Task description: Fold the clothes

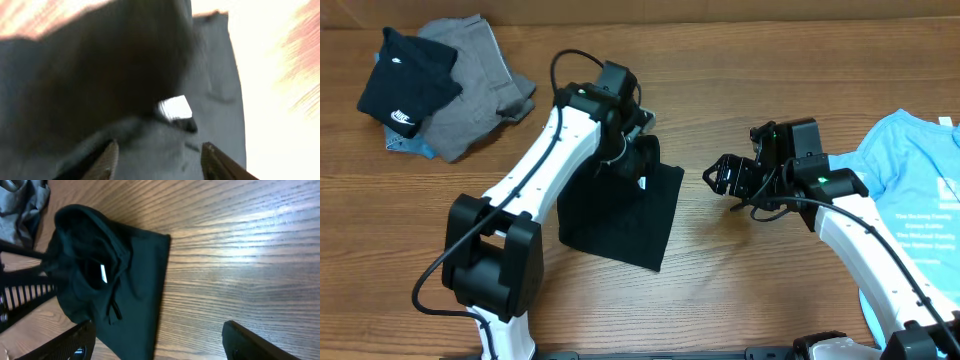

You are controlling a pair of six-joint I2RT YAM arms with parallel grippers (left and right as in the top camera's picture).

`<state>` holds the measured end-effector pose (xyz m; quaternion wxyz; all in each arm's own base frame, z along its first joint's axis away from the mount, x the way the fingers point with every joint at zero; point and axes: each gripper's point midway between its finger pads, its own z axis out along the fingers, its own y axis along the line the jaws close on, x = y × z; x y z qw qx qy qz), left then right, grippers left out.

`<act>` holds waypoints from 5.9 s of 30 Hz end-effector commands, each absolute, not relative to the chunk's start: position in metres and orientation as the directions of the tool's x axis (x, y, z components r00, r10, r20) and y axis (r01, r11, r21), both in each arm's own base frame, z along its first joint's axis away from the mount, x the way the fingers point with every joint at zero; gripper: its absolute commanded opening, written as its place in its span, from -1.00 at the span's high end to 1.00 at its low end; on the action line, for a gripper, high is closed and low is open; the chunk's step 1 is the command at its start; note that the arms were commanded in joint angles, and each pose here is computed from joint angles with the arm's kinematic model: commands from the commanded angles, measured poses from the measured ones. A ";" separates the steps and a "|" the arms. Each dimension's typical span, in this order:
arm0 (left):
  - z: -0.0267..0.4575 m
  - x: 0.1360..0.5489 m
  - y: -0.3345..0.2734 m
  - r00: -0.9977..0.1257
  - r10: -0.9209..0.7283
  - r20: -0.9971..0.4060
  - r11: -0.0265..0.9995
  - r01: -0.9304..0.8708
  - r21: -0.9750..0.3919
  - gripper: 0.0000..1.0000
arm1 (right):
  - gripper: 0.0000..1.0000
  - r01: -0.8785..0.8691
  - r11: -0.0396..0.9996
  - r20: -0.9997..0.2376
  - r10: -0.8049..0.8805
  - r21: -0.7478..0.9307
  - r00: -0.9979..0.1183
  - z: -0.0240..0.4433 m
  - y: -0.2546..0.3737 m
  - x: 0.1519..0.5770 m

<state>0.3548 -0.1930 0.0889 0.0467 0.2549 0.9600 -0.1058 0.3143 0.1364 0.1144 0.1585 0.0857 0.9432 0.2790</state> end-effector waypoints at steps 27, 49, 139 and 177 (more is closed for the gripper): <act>0.120 0.265 -0.214 -0.856 0.514 0.043 0.834 0.488 -0.257 0.91 | -0.67 0.067 0.827 -0.246 0.243 0.558 -0.938 0.116 0.138 0.314; 0.103 0.322 -0.178 -0.917 0.391 -0.076 0.920 0.386 0.066 -0.39 | -0.68 0.072 0.831 -0.246 0.244 0.552 -0.938 0.115 0.136 0.314; 0.044 0.359 -0.149 -0.945 0.214 -0.246 0.899 0.289 -0.330 0.39 | -0.34 -0.129 0.888 -0.418 0.075 0.441 -0.905 0.096 0.213 0.361; 0.047 0.334 -0.159 -0.980 0.154 -0.126 0.873 0.194 -0.447 -0.86 | 0.68 -0.076 0.801 -0.178 0.039 0.594 -0.983 0.105 0.187 0.321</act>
